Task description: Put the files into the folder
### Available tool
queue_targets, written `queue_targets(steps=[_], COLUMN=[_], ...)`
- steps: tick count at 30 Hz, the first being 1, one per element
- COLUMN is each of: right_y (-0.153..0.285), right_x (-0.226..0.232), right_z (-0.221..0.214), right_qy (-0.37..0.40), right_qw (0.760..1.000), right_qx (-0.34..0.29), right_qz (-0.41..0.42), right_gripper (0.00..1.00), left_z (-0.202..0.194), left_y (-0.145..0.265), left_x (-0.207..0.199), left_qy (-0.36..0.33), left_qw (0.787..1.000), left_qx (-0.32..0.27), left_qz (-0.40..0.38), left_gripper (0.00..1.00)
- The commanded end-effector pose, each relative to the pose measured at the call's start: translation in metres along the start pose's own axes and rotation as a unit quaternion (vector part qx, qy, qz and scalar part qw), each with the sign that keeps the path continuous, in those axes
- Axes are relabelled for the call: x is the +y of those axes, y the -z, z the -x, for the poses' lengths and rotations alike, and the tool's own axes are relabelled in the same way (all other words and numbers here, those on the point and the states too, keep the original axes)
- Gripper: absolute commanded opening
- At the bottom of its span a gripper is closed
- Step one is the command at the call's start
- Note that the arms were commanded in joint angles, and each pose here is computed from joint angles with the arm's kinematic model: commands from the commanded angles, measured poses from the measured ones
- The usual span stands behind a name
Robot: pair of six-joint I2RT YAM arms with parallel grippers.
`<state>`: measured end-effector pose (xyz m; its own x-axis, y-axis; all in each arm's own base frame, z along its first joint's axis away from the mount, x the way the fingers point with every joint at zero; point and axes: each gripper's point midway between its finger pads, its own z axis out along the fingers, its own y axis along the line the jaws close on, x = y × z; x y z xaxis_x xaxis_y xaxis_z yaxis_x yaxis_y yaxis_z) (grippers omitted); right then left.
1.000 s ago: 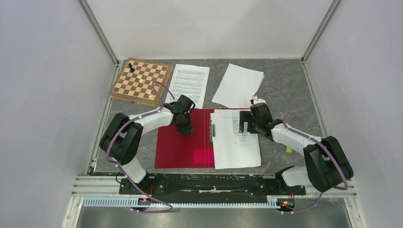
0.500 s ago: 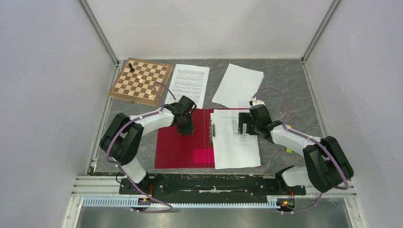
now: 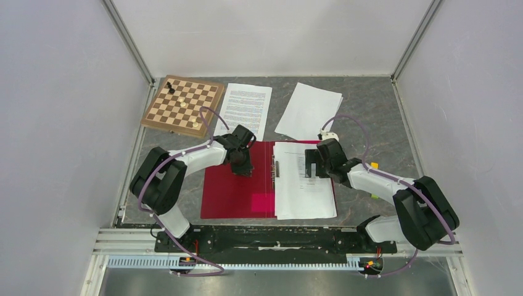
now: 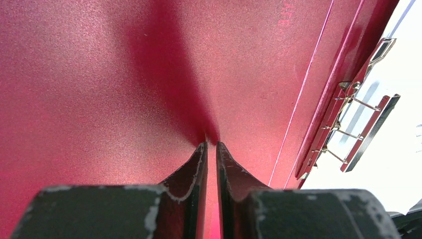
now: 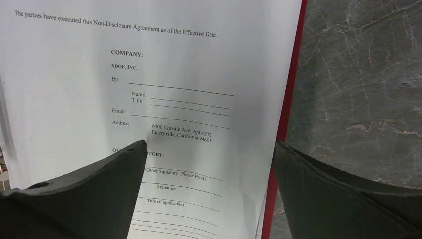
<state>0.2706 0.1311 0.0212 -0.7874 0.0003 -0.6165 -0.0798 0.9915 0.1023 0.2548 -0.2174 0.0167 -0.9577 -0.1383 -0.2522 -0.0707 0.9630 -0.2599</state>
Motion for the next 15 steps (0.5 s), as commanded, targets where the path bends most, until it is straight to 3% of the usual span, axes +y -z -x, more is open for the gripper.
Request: queue_targets(steps=[1,8,15], right_y=[0.006,0.02,0.018], right_x=[-0.001,-0.001,-0.023], right_z=[0.023,0.044,0.094], right_qy=[-0.007,-0.02,-0.097], right_qw=[0.999,0.999,0.991], right_qx=[-0.03,-0.046,-0.088], right_qz=[-0.02,-0.007,0.019], right_gripper=[0.98,0.98,0.98], left_z=[0.001,0.033,0.122], left_y=[0.001,0.029,0.06], left_x=[-0.006,-0.031,-0.092], left_qy=[0.012,-0.017,-0.042], left_qw=[1.0,0.998,0.986], left_qx=[-0.006,-0.044,-0.124], left_qz=[-0.007,-0.033,-0.102], left_gripper=[0.18,0.27,0.4])
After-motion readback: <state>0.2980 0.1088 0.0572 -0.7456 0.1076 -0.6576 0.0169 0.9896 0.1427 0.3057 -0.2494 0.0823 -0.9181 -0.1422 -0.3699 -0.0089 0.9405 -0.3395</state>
